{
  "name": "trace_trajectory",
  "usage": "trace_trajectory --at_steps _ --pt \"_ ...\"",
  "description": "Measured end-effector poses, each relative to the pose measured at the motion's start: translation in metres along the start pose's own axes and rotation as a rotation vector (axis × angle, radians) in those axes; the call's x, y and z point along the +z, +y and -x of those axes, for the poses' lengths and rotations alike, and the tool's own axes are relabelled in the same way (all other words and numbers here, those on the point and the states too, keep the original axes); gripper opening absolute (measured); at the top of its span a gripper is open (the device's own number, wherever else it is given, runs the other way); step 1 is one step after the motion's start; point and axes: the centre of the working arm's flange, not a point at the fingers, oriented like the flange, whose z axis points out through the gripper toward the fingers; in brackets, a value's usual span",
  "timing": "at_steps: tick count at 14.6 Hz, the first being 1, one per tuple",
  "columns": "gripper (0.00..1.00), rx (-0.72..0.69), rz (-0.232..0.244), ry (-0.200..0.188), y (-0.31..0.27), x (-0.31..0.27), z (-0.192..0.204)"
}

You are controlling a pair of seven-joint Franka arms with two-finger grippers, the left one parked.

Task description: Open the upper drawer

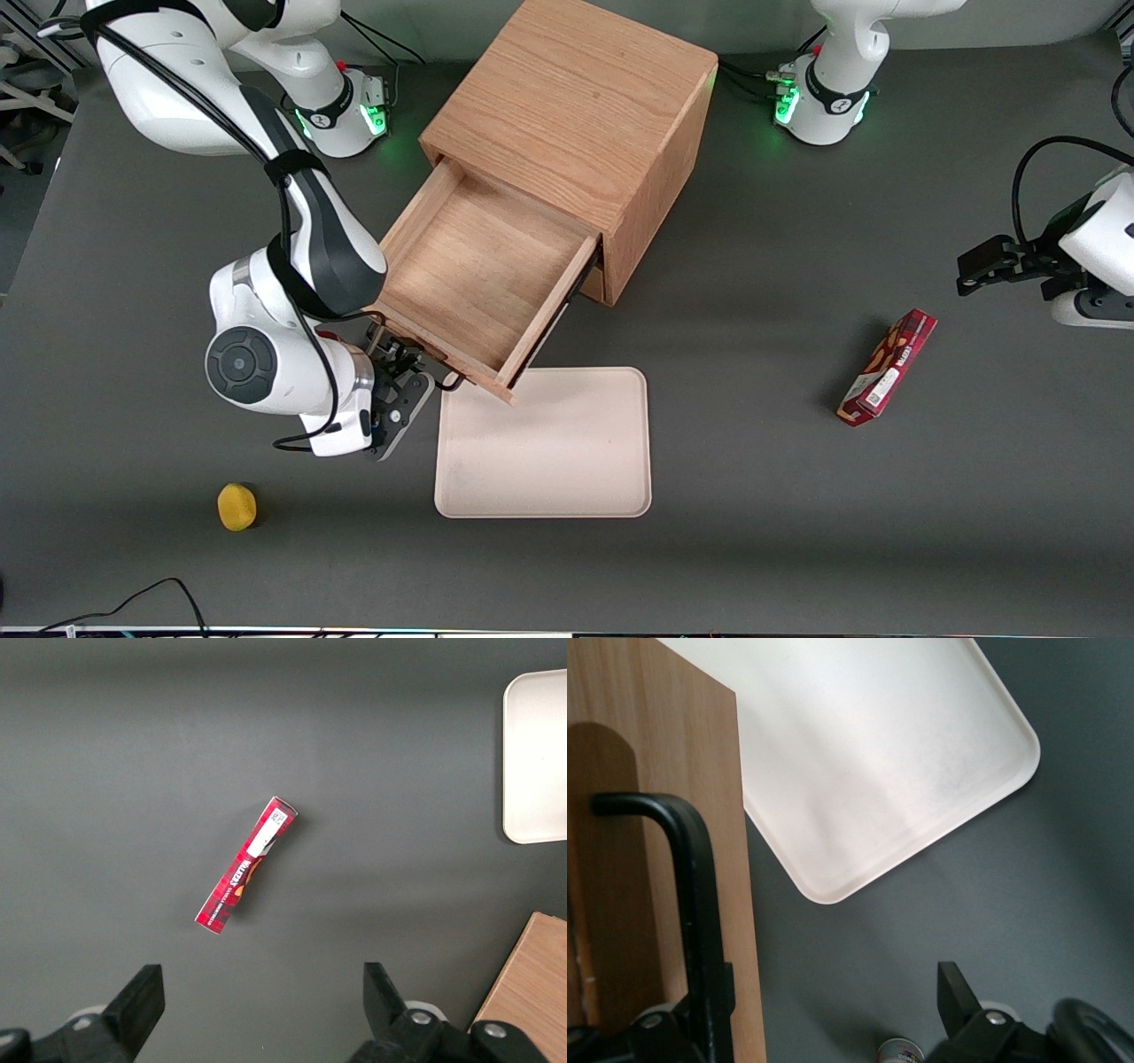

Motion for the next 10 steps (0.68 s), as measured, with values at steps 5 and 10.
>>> trace_trajectory --at_steps 5,10 --pt "1.00 0.001 -0.014 -0.021 0.002 -0.004 0.001" --pt "1.00 0.005 -0.024 -0.039 0.003 -0.023 0.005"
